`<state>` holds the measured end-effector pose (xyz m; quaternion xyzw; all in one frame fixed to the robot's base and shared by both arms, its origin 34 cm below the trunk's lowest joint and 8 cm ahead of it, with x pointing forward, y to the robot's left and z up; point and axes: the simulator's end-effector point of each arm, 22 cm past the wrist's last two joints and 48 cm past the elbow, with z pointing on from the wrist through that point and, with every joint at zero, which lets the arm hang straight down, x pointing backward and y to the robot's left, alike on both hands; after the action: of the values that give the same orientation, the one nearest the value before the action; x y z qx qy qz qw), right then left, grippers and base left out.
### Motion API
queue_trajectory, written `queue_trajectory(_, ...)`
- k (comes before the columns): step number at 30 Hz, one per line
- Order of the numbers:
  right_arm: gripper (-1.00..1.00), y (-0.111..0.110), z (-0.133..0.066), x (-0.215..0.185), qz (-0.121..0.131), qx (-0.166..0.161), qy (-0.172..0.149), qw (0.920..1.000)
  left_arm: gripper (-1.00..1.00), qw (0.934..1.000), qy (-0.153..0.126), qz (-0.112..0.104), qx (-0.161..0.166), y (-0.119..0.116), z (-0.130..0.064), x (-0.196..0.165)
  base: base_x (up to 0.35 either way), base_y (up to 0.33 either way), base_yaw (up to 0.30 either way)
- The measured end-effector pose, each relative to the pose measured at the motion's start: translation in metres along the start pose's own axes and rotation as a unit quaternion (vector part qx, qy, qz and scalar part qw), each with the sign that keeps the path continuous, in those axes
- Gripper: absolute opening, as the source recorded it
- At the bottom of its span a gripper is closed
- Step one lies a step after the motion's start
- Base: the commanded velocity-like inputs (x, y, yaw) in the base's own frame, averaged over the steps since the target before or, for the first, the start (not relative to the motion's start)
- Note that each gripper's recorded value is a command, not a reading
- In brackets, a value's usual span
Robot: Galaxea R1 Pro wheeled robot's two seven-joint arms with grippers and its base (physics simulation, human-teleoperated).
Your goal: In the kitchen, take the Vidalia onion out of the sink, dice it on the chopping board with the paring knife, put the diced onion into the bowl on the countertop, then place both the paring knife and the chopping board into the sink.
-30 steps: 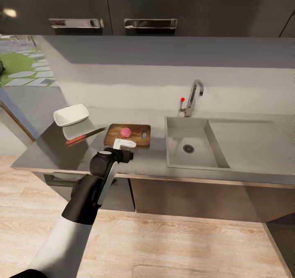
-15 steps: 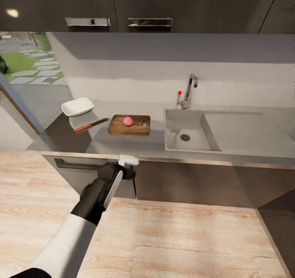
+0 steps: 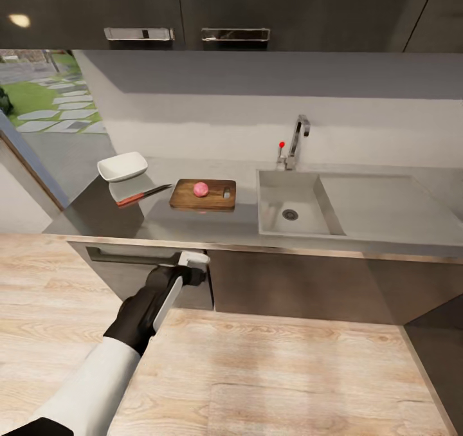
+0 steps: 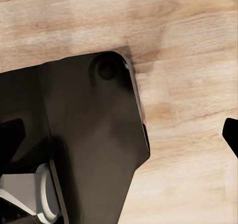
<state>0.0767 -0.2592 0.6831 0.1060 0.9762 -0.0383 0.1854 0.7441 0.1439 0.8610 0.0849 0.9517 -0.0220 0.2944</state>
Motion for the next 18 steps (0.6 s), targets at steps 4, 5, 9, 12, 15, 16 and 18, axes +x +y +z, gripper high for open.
queue_trajectory(4, 1.0, -0.001, 0.002, -0.004, 0.0, 0.001, -0.005, 1.0, 1.0, 0.9998, -0.018, -0.009, 0.006, 0.012, -0.004, -0.008, 0.0, 0.0, 0.0)
queue_trajectory(5, 1.0, -0.001, 0.002, -0.006, 0.0, 0.002, -0.007, 1.0, 1.0, 0.9997, -0.024, -0.01, 0.005, 0.014, -0.004, -0.011, 0.0, 0.0, 0.0)
queue_trajectory(9, 1.0, 0.0, 0.006, -0.013, 0.001, 0.001, -0.011, 0.9999, 1.0, 0.9983, -0.055, -0.018, 0.002, 0.026, -0.005, -0.019, 0.0, 0.0, 0.0)
queue_trajectory(12, 1.0, 0.003, 0.009, -0.014, 0.002, -0.002, -0.002, 1.0, 1.0, 0.998, -0.061, -0.021, 0.0, 0.031, -0.004, -0.014, 0.0, 0.0, 0.0)
queue_trajectory(15, 1.0, 0.006, 0.013, -0.015, 0.003, -0.005, 0.01, 0.9999, 1.0, 0.998, -0.059, -0.023, -0.001, 0.032, -0.002, -0.001, 0.0, 0.0, 0.0)
queue_trajectory(16, 1.0, 0.006, 0.014, -0.016, 0.003, -0.006, 0.011, 0.9999, 1.0, 0.998, -0.059, -0.024, 0.0, 0.032, -0.001, 0.002, 0.0, 0.0, 0.0)
queue_trajectory(18, 1.0, 0.008, 0.016, -0.018, 0.003, -0.007, 0.012, 0.9999, 1.0, 0.9976, -0.064, -0.026, -0.001, 0.032, 0.0, 0.009, 0.0, 0.0, 0.0)
